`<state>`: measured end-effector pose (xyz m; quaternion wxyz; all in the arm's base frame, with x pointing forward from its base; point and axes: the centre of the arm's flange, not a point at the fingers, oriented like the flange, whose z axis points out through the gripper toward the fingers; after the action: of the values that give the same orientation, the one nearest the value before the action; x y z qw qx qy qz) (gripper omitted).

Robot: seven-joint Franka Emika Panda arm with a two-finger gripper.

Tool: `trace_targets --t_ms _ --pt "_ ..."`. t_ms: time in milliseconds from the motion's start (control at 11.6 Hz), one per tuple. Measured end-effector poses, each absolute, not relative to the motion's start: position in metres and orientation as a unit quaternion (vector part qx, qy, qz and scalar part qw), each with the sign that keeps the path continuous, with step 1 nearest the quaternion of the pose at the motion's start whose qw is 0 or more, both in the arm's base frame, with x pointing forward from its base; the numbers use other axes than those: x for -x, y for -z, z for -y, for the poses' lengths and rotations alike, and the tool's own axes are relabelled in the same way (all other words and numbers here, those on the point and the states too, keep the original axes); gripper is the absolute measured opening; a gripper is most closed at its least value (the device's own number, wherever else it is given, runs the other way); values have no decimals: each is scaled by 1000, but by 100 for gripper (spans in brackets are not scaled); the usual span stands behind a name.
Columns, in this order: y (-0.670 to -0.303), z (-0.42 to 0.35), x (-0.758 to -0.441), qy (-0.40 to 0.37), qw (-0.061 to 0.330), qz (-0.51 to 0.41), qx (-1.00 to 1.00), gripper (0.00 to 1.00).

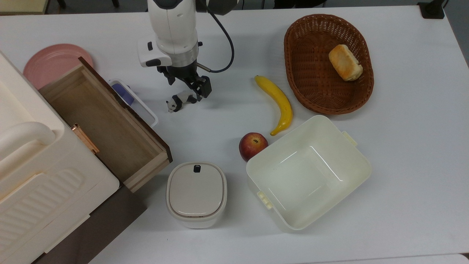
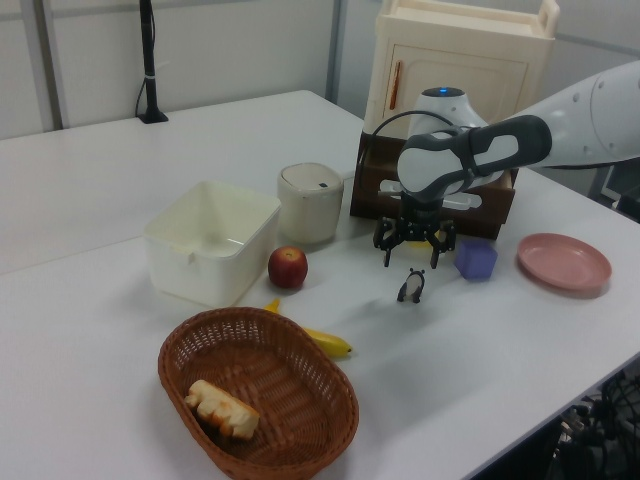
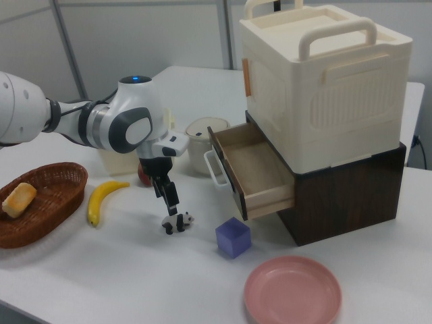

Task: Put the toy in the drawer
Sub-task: 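Move the open gripper over the panda toy and lower it, then close the gripper on the panda toy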

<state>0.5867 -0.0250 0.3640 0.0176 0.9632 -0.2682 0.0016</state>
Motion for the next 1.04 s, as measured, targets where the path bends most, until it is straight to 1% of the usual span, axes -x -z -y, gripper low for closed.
trace_targets --t_ms 519,1039 --pt "-337 35 -592 2 18 276 -961 100" --pt "-325 41 -596 8 23 277 -961 100"
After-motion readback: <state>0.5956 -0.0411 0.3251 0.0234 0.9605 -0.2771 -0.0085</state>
